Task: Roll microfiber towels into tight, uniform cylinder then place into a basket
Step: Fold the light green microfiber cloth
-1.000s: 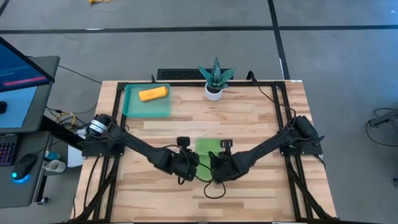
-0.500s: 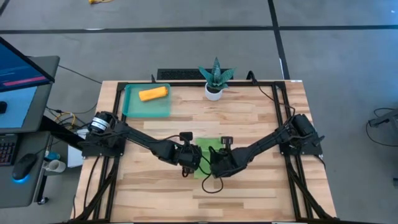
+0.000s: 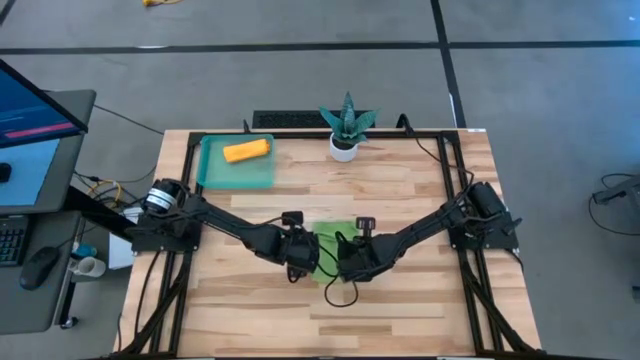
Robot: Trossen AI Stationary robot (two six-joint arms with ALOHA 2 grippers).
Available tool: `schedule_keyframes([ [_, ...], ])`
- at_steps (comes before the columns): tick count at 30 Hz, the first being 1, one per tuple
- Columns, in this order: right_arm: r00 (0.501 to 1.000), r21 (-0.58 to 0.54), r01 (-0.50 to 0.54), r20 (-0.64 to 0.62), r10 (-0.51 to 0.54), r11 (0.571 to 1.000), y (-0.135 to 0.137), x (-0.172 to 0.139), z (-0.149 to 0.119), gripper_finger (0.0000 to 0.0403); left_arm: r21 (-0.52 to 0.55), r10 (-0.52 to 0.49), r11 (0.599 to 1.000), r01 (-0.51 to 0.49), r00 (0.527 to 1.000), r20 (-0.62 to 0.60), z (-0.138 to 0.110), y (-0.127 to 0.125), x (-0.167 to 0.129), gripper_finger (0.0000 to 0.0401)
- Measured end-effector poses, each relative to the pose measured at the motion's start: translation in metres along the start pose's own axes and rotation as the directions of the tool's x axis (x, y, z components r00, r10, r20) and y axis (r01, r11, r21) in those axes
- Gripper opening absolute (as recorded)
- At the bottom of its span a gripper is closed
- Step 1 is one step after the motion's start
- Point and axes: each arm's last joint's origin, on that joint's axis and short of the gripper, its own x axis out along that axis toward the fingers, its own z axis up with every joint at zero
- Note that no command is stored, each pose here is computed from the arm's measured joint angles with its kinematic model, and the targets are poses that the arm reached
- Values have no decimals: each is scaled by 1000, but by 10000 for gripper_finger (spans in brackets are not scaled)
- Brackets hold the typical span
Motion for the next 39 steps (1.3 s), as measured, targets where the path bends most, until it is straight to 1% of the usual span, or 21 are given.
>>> schedule_keyframes([
  [4,1000,0,1,9,-1,1000,0,0,1,2,23,-17,1000,18,999,-46,-7,-8,-5,78],
  [9,999,-39,28,37,-27,999,4,-3,1,1,61,45,997,-42,997,-60,-18,-23,-16,76],
  [16,994,-28,68,86,-65,997,-4,-15,2,1,72,46,997,-41,996,-72,-30,-41,-28,74],
  [22,982,-2,67,180,-66,998,-12,-39,4,1,77,53,996,-47,996,-72,-33,-45,-31,74],
  [26,975,9,75,210,-75,997,-15,-48,3,1,73,59,996,-53,995,-77,-33,-44,-31,74],
  [31,972,-3,76,222,-74,997,-20,-46,7,1,70,60,996,-55,995,-74,-33,-44,-31,74],
  [34,979,-3,68,191,-66,998,-26,-34,12,1,69,60,996,-54,996,-73,-33,-44,-31,74],
  [37,981,19,74,177,-77,997,-34,-28,14,1,64,59,996,-55,996,-73,-33,-44,-31,74],
  [39,984,33,53,166,-58,998,-38,-26,15,1,63,59,997,-54,996,-72,-33,-44,-31,74],
])
